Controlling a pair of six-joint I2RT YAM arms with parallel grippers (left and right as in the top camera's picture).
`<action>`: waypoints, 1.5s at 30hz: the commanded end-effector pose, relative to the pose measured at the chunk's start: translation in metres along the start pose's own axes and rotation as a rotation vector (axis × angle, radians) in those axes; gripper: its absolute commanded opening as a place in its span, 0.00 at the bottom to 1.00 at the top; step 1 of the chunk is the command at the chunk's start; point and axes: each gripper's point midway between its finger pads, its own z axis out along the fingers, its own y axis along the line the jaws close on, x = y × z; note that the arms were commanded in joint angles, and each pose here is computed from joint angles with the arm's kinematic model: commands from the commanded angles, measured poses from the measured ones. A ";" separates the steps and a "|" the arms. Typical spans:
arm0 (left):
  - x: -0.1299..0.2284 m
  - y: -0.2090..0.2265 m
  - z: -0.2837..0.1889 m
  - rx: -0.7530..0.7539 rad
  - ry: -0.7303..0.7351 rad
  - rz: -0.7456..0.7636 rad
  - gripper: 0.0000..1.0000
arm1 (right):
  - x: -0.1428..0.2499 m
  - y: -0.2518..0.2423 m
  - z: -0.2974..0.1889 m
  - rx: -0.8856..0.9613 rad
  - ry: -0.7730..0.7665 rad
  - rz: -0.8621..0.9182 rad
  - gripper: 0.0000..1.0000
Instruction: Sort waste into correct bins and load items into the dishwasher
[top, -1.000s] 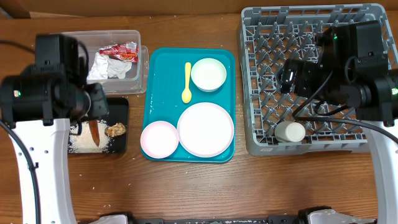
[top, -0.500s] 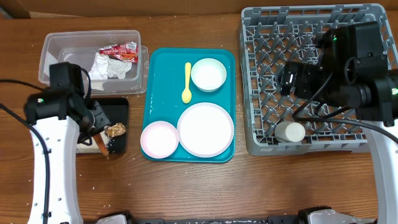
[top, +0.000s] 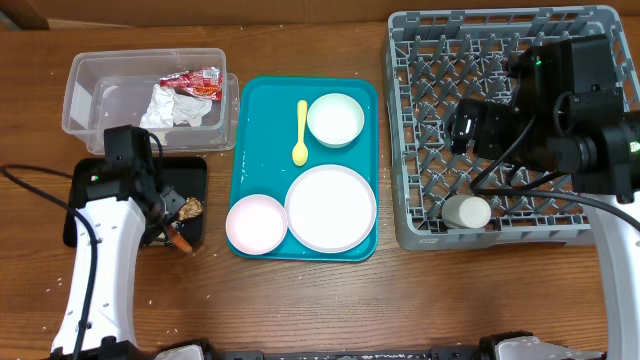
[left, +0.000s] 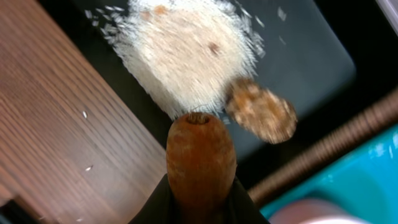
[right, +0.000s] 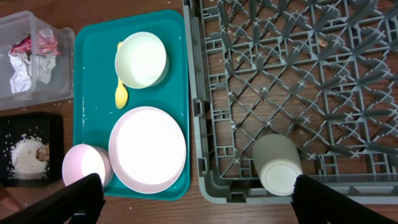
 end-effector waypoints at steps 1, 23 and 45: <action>-0.017 0.018 0.010 -0.037 -0.097 -0.224 0.04 | -0.004 0.003 -0.004 -0.009 -0.019 -0.004 0.99; -0.053 0.005 0.029 0.053 -0.236 -0.177 0.44 | -0.002 0.000 0.008 0.007 0.028 0.002 0.99; 0.064 -0.157 -0.120 0.704 -0.088 1.018 0.60 | -0.020 0.028 0.017 -0.106 -0.013 -0.001 0.98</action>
